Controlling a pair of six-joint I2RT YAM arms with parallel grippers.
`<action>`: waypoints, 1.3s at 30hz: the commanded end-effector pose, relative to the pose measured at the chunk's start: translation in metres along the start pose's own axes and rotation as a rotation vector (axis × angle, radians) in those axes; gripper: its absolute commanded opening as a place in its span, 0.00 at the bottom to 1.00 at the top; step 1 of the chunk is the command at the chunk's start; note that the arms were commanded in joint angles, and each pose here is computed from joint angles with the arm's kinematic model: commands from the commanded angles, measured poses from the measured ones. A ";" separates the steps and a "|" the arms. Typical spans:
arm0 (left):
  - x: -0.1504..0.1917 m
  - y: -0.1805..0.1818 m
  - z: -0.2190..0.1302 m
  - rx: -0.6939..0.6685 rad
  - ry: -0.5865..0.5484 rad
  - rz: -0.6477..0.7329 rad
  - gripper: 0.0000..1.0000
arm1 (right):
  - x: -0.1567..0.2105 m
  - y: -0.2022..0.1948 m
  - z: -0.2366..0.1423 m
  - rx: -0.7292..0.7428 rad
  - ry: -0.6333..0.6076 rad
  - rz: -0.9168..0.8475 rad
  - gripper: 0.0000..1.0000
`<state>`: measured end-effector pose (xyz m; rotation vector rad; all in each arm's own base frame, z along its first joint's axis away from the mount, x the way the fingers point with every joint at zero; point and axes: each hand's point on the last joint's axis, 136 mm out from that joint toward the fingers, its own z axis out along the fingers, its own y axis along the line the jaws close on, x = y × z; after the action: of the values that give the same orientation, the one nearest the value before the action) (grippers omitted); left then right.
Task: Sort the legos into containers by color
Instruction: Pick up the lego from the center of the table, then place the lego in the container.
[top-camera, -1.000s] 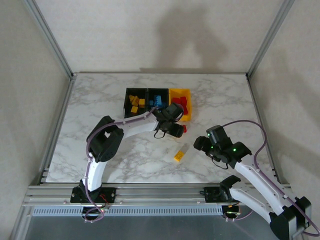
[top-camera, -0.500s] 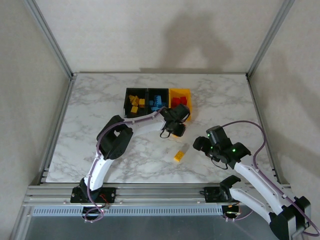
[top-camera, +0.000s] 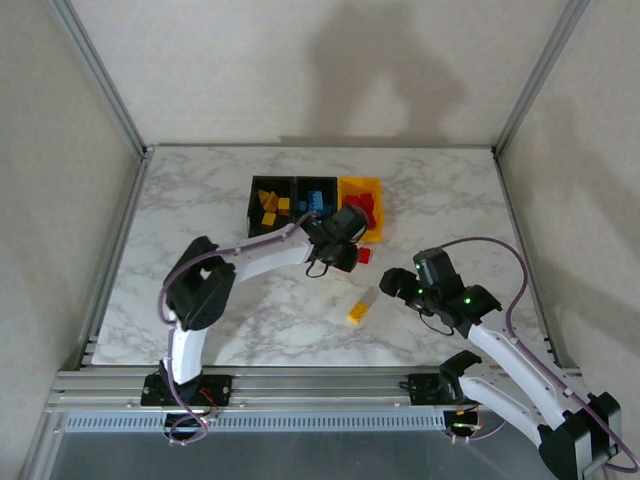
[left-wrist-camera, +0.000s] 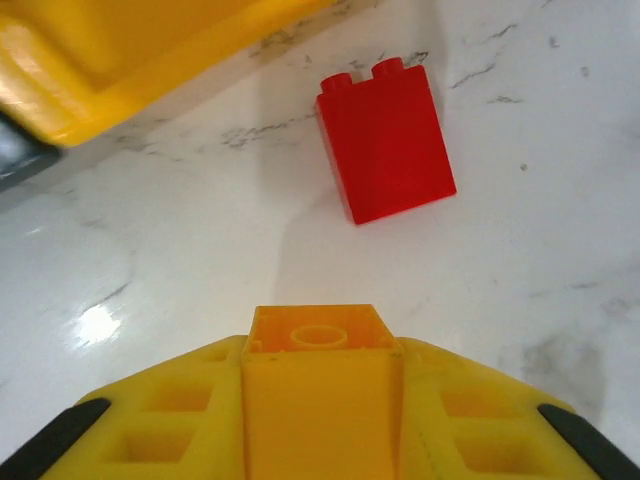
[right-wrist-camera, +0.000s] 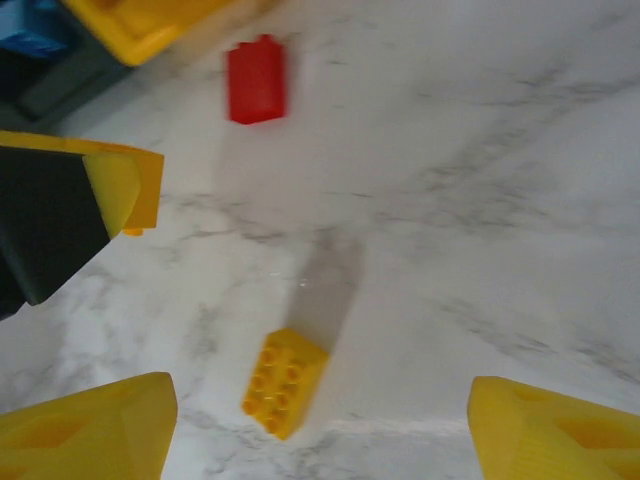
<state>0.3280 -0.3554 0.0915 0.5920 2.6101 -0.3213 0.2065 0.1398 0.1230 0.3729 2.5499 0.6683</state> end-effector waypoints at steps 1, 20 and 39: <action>-0.014 0.020 -0.039 -0.039 -0.089 -0.061 0.24 | -0.009 0.057 -0.008 -0.206 -0.011 -0.129 0.76; -0.036 0.203 -0.083 -0.238 -0.206 -0.419 0.25 | 0.005 0.182 0.026 -0.383 0.061 -0.366 0.75; -0.049 0.227 -0.022 -0.181 -0.178 -0.539 0.28 | 0.005 0.145 0.014 -0.291 0.014 -0.328 0.75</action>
<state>0.4480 -0.1622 0.0940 -0.1594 2.5924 -0.2141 0.2339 0.2779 0.1920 -0.1598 2.3861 0.9351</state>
